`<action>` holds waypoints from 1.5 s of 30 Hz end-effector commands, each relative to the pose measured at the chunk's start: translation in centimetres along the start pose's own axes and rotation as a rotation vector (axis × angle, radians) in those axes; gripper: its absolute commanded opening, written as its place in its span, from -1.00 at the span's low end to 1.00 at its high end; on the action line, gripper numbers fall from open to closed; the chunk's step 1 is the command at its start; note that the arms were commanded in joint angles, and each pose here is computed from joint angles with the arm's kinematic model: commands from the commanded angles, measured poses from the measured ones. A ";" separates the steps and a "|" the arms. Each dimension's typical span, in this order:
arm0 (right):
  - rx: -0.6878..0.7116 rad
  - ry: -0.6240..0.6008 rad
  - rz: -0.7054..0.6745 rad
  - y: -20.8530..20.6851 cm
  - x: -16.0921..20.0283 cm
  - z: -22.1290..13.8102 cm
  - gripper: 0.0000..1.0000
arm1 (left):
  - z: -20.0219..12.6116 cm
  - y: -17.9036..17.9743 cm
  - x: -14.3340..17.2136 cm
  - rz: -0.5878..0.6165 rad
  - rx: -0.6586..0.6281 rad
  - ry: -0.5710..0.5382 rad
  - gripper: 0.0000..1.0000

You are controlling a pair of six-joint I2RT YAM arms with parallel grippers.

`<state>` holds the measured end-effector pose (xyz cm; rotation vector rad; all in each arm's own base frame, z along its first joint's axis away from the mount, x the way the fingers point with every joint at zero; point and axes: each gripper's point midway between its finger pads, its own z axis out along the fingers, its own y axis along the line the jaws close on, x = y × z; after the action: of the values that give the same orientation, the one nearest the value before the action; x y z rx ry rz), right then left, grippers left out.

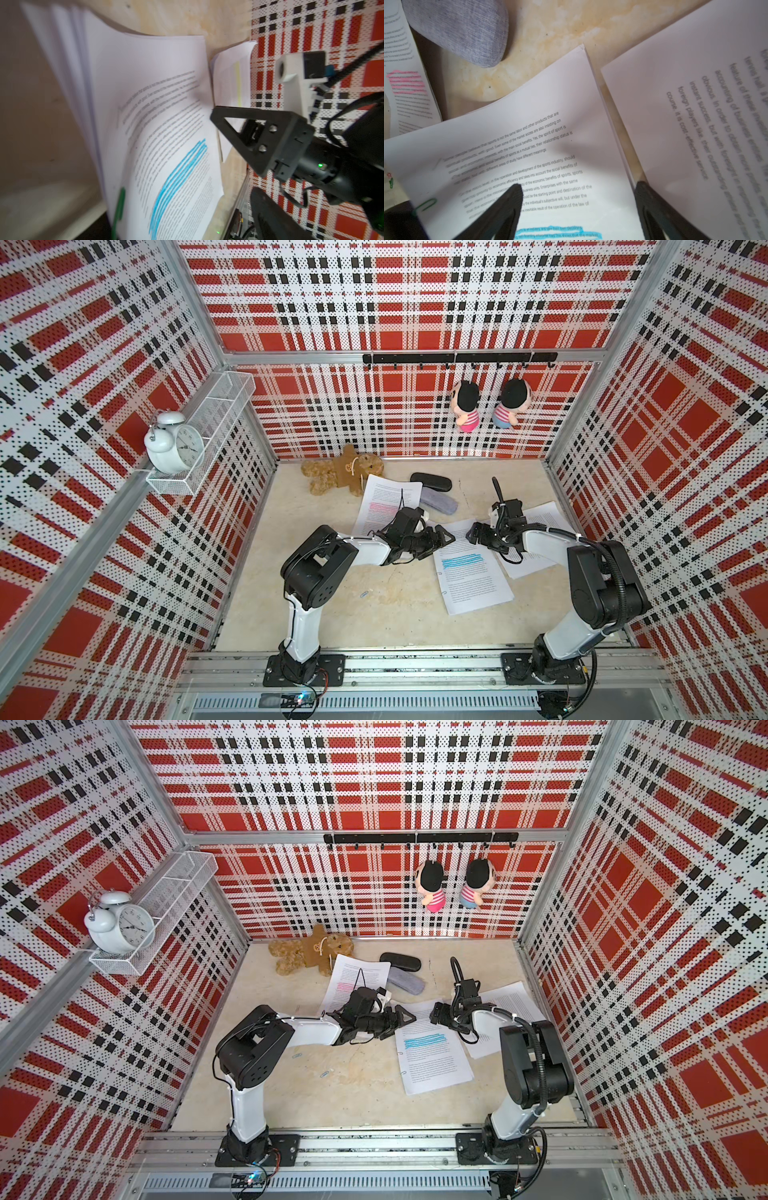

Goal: Unclip the paperclips from the documents
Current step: Pick up the document from the center of the board.

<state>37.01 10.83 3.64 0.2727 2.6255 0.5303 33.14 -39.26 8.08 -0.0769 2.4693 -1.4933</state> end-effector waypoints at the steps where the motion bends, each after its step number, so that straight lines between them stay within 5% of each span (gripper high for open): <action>1: 0.044 0.123 0.045 -1.5 4.0 1.3 0.76 | -0.7 -4.0 -0.4 0.018 0.162 -0.008 0.54; 6: 0.044 0.115 0.043 -1.5 3.9 1.0 0.76 | -0.7 -1.4 0.5 -0.041 0.116 0.018 -0.02; 10: 0.037 0.106 0.041 -1.3 3.7 0.7 0.76 | -1.1 0.7 1.1 -0.068 0.054 0.032 -0.18; 12: 0.028 0.106 0.040 -1.1 3.7 0.7 0.76 | -1.1 1.4 1.3 -0.055 0.020 0.038 -0.48; 14: 0.010 0.103 0.038 -0.7 3.6 0.6 0.76 | -1.0 1.9 1.2 -0.038 -0.013 0.042 -0.99; 24: -0.199 -0.028 -0.056 3.9 1.1 -3.3 0.75 | -3.1 -2.0 -2.0 0.309 -0.153 0.022 -1.00; 31: -0.406 -0.230 -0.264 9.2 -1.6 -9.5 0.76 | -9.9 -8.2 -4.8 0.673 -0.236 -0.143 -1.00; 40: -0.635 -0.625 -0.592 14.4 -3.2 -17.4 0.76 | -17.7 -10.5 -4.7 0.914 -0.270 -0.272 -1.00; 45: -0.693 -0.633 -0.714 16.8 -3.9 -17.8 0.78 | -20.3 -12.9 -3.1 1.128 -0.219 -0.318 -1.00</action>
<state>33.76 17.70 23.64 -0.4447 1.7853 0.8747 31.25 -27.51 27.25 0.6823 1.9393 -0.7092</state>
